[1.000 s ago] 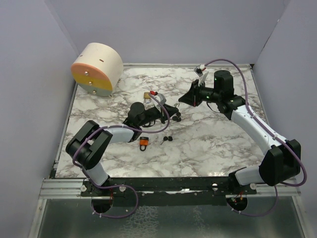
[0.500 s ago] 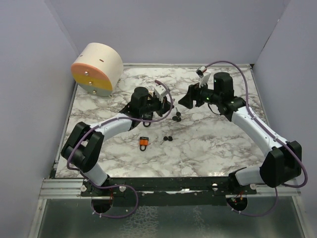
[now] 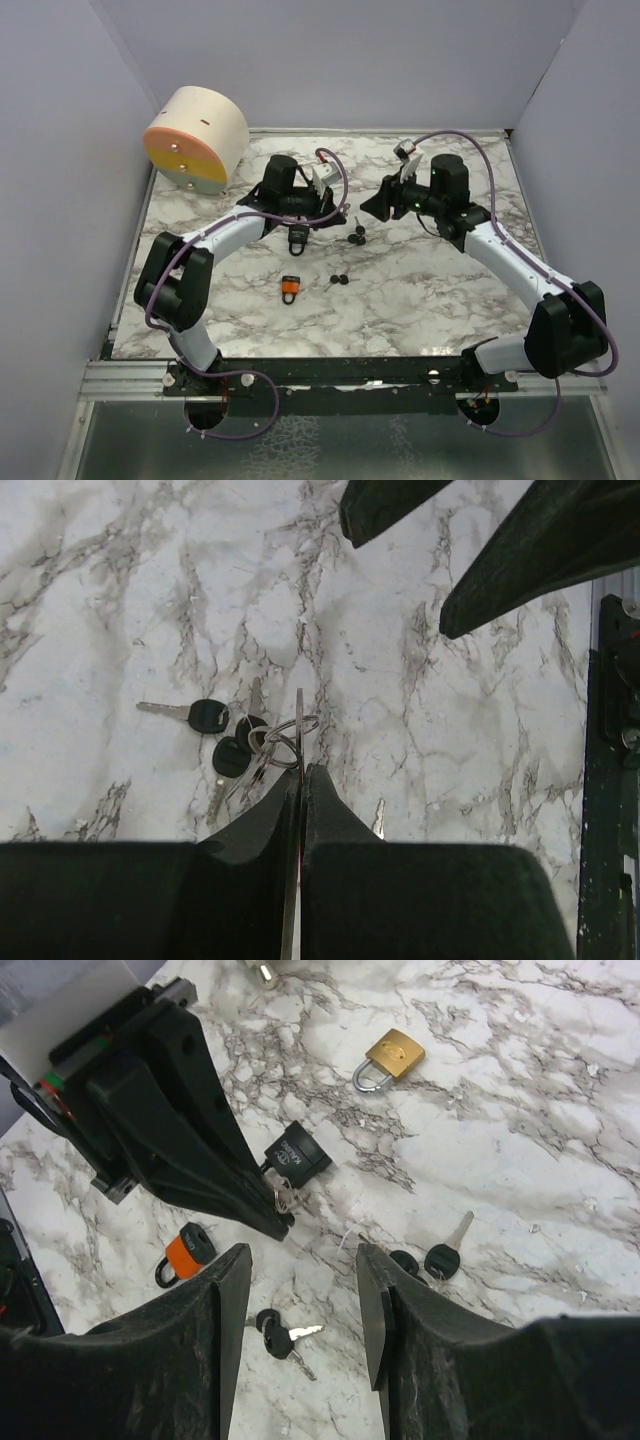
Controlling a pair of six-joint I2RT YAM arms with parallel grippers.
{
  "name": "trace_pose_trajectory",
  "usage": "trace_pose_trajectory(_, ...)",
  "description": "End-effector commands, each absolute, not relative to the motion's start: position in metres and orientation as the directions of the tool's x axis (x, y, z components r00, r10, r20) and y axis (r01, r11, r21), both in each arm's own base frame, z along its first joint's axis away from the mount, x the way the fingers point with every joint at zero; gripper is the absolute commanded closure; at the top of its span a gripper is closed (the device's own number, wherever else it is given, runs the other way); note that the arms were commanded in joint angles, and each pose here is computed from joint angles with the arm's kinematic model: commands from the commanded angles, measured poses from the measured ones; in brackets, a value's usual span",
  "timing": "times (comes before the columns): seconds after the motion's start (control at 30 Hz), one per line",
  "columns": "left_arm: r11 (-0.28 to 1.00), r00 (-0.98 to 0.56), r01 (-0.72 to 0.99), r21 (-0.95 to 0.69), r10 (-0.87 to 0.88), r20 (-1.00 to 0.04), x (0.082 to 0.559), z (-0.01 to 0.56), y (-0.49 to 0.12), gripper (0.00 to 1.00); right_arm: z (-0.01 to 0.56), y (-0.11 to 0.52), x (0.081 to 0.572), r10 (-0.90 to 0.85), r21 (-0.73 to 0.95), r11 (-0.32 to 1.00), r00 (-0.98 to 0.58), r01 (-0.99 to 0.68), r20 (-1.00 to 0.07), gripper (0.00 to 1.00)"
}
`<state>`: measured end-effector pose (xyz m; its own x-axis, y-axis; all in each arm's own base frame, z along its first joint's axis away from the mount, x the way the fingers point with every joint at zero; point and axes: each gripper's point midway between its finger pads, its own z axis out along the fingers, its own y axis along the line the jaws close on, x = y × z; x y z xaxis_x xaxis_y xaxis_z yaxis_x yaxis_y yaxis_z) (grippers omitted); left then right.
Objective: Unlock with the key
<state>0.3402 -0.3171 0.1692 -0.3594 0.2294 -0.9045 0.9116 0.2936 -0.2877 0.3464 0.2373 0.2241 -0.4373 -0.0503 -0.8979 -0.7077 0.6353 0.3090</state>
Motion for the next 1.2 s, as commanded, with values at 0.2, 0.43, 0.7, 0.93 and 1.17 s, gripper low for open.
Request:
trace_pose_trajectory(0.2, 0.201, -0.352, 0.930, -0.308, 0.248, -0.902, 0.326, 0.173, -0.322, 1.00, 0.232, 0.260, 0.358, -0.060, 0.303, 0.522, -0.388, -0.798, -0.920, 0.54)
trace_pose_trajectory(0.43, 0.173, -0.351, 0.933, -0.316, 0.245, -0.904, 0.322, 0.177, -0.324, 1.00, 0.227, 0.268, 0.359, -0.070, 0.318, 0.479, -0.397, -0.818, -0.915, 0.54)
trace_pose_trajectory(0.7, 0.149, -0.344, 0.937, -0.315, 0.241, -0.908, 0.321, 0.180, -0.327, 1.00, 0.223, 0.274, 0.354, -0.076, 0.342, 0.428, -0.411, -0.836, -0.909, 0.54)
trace_pose_trajectory(0.93, 0.132, -0.338, 0.940, -0.314, 0.242, -0.909, 0.320, 0.182, -0.333, 1.00, 0.220, 0.276, 0.352, -0.079, 0.352, 0.410, -0.417, -0.841, -0.905, 0.56)
trace_pose_trajectory(1.17, 0.116, -0.335, 0.942, -0.316, 0.248, -0.909, 0.317, 0.183, -0.338, 1.00, 0.221, 0.277, 0.351, -0.078, 0.352, 0.401, -0.415, -0.845, -0.906, 0.61)
